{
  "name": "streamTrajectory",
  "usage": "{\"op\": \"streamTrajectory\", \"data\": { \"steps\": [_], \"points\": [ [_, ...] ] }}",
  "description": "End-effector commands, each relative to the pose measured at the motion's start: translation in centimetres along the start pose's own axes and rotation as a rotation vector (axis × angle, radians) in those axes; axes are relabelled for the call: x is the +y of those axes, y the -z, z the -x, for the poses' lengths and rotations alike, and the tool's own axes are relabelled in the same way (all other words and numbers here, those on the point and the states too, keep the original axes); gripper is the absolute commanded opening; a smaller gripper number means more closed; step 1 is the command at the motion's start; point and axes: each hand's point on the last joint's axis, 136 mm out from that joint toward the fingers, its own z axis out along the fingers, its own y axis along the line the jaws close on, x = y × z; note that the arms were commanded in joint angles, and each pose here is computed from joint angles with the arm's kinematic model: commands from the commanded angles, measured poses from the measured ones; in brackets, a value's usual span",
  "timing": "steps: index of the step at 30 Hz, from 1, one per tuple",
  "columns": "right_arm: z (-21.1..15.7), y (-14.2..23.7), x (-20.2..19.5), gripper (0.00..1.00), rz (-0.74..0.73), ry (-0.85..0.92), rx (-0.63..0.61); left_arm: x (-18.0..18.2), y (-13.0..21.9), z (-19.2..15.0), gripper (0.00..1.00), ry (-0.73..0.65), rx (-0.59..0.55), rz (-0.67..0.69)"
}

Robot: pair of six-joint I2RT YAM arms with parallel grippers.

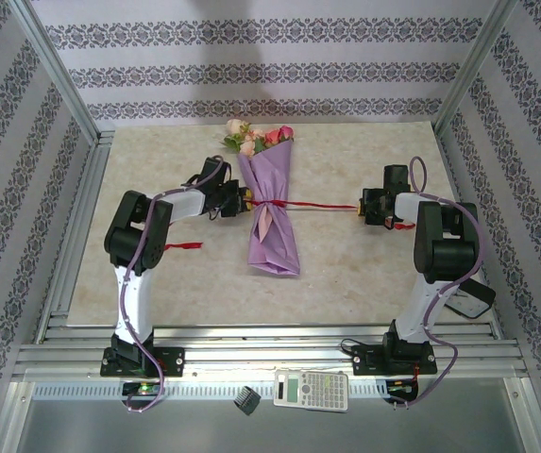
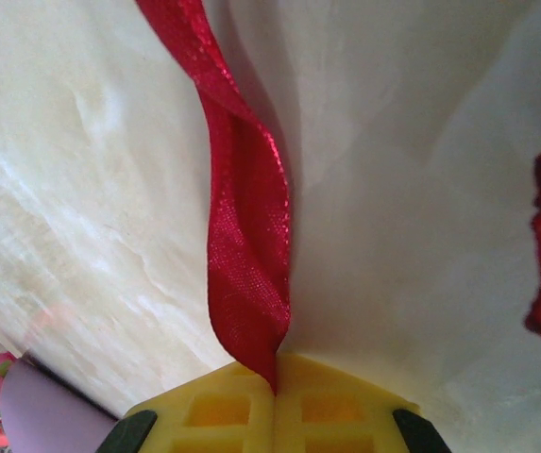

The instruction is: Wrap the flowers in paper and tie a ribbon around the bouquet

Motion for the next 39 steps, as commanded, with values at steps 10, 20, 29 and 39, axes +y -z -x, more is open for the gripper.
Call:
{"op": "streamTrajectory", "data": {
  "steps": [10, 20, 29, 39],
  "points": [
    [-5.5, 2.1, 2.6, 0.55, -0.044, 0.209, 0.020, 0.1, -0.4, -0.6, 0.00, 0.028, 0.018, -0.036],
    [-17.2, -2.6, 1.4, 0.61, -0.027, 0.123, 0.207, 0.2, -0.4, -0.5, 0.00, 0.027, 0.017, -0.039],
    [-18.6, -5.2, 1.1, 0.31, -0.027, 0.098, 0.209, 0.2, -0.2, -0.5, 0.00, 0.025, 0.020, -0.046],
    [-15.4, -5.7, 3.9, 0.00, 0.261, -0.035, 0.121, -0.5, 2.3, 1.7, 0.00, 0.043, -0.029, -0.126]
  ]
}}
